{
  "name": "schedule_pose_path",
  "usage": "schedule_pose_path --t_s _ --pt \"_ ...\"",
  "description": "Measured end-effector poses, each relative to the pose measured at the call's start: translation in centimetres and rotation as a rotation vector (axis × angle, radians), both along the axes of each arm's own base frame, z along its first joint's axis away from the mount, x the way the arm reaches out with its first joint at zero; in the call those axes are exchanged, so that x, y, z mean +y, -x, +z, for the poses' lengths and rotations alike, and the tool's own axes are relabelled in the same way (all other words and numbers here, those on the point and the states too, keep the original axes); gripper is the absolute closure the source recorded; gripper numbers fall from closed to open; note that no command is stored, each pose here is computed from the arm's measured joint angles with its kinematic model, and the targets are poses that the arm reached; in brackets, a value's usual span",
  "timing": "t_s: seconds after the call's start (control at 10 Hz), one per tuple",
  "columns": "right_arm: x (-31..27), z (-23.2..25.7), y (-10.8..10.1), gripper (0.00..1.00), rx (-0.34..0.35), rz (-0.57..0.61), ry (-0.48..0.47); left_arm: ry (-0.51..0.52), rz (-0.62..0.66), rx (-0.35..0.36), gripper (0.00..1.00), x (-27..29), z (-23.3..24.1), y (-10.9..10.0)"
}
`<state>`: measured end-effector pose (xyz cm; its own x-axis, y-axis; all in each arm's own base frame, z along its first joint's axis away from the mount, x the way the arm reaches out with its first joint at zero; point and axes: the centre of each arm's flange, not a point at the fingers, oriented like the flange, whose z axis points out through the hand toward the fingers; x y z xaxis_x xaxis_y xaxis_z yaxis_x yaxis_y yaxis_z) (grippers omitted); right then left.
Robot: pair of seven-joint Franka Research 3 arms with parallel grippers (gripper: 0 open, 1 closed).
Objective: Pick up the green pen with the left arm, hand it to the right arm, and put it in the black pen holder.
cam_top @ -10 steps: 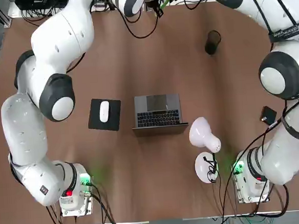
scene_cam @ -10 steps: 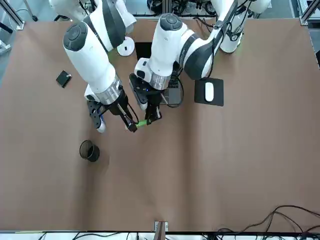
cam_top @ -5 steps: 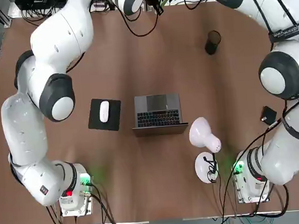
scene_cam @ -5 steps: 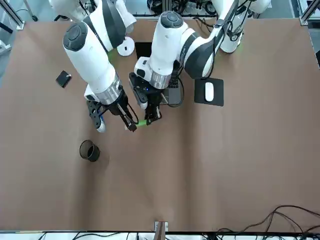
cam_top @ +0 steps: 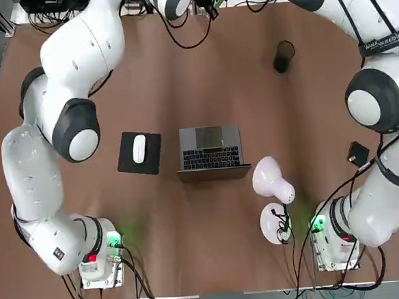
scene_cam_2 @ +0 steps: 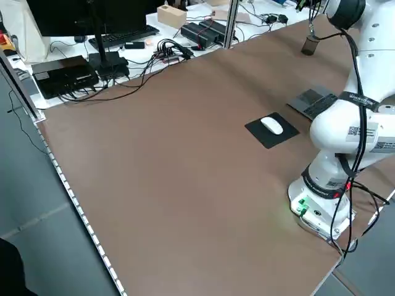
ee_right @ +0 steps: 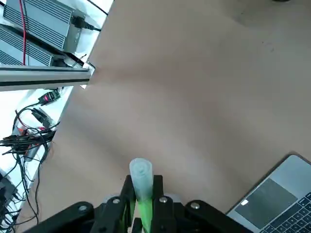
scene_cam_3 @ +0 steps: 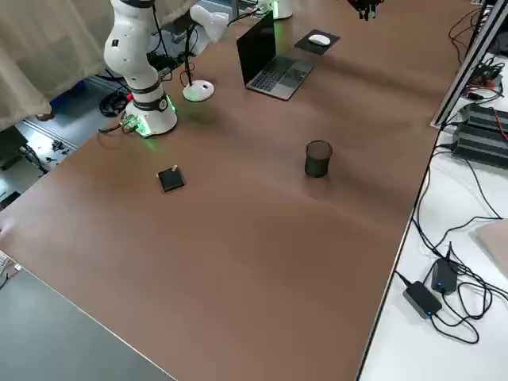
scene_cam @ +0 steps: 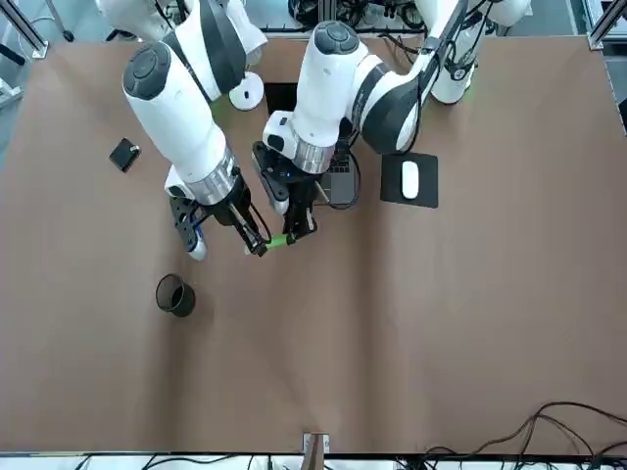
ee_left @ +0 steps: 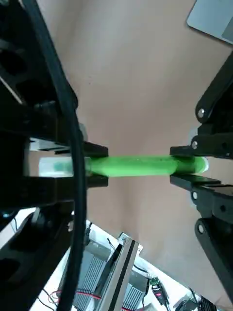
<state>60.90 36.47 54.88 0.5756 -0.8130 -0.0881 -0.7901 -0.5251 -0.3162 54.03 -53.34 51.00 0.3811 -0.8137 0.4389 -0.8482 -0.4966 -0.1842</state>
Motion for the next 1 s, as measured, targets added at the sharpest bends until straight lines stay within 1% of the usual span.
schedule_pose_path --t_s 0.1,0.2,0.4,0.5,0.6,0.7,1.0 --pt "-0.3 0.3 -0.2 0.82 -0.01 0.012 0.003 0.003 -0.001 -0.003 0.76 0.0 0.3 0.1" --pt "-0.9 0.5 -0.6 0.82 -0.027 0.047 0.013 0.012 0.01 -0.001 0.64 -0.1 0.6 0.2" --pt "-3.9 0.5 -2.2 0.82 -0.066 0.147 0.051 0.033 0.04 -0.002 0.35 0.3 1.6 0.2" --pt "-6.0 0.5 -3.2 0.82 -0.091 0.221 0.077 0.031 0.05 0.0 0.19 0.8 2.4 0.1" --pt "-8.0 0.5 -4.1 0.82 -0.117 0.308 0.107 0.011 0.08 0.038 0.03 2.0 3.0 -0.1" --pt "-10.2 0.4 -5.0 0.82 -0.14 0.402 0.14 -0.019 0.121 0.101 0.0 4.1 3.3 -0.8" --pt "-17.3 -0.3 -7.0 0.82 -0.163 0.684 0.231 -0.159 0.249 0.29 0.0 12.1 2.9 -3.4"
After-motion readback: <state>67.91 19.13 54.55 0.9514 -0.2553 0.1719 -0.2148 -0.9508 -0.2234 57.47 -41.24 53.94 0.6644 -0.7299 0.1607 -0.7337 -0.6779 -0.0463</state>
